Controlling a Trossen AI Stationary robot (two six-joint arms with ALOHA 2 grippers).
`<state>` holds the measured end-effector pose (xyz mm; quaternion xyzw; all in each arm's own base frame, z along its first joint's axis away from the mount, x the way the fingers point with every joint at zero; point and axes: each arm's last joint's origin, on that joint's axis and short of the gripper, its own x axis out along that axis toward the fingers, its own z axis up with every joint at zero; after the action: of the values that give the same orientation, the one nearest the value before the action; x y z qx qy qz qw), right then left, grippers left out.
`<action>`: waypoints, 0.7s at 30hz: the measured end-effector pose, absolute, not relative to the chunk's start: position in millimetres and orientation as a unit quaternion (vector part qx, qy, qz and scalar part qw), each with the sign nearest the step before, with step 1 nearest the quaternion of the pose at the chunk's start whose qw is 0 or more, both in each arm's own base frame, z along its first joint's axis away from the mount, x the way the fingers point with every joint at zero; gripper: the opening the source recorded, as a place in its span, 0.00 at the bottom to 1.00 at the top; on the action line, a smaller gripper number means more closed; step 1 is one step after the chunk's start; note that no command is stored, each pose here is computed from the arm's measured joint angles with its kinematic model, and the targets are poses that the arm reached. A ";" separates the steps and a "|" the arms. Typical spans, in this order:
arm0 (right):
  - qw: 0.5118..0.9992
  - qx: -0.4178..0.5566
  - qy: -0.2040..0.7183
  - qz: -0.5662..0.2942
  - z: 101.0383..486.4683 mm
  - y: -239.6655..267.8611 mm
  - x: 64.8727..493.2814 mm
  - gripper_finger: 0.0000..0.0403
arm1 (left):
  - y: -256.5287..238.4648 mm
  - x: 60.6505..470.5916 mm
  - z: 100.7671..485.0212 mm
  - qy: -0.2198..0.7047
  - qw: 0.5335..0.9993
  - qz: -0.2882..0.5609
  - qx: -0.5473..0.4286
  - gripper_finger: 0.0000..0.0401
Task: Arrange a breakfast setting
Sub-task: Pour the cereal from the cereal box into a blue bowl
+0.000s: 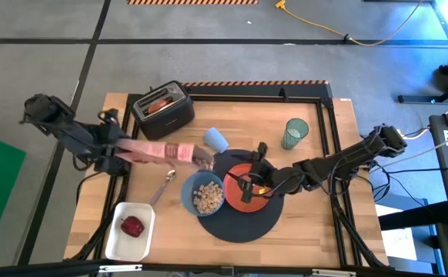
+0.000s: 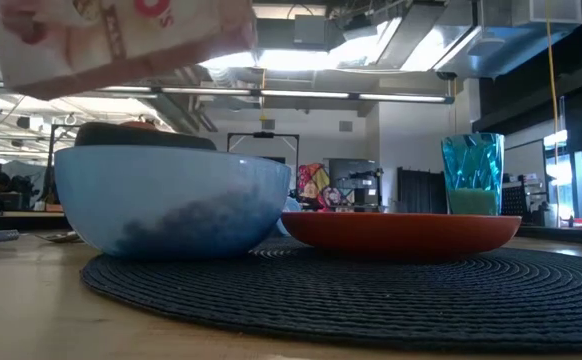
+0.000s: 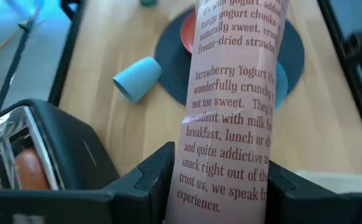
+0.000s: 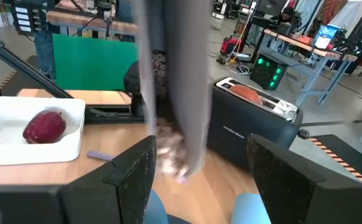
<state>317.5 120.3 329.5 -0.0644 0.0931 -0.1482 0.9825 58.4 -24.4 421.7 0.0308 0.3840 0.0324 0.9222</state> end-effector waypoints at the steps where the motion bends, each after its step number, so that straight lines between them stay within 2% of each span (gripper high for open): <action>1: 0.982 -0.071 0.088 -0.152 333.8 121.0 313.7 0.59 | -21.3 54.5 422.5 0.375 0.926 0.039 0.021 0.36; 8: 0.976 -0.099 0.045 -0.187 366.4 133.8 277.4 0.59 | -4.1 38.2 434.3 0.257 0.960 0.109 -0.034 0.36; 14: 0.970 -0.092 0.060 -0.218 339.1 111.7 273.9 0.59 | -0.7 40.6 446.2 0.154 0.972 0.175 -0.017 0.36; 16: 0.978 -0.059 0.036 -0.199 327.8 97.6 273.8 0.59 | -4.4 46.9 442.6 0.137 0.973 0.187 -0.005 0.36; 21: 0.990 0.017 -0.099 -0.096 303.1 55.6 272.6 0.59 | -20.5 69.9 426.4 0.090 0.980 0.176 0.005 0.36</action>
<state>272.6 55.6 303.1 0.0173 -0.0986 -0.0956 0.9904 69.9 -20.5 426.4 0.0048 0.0902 0.1757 0.9803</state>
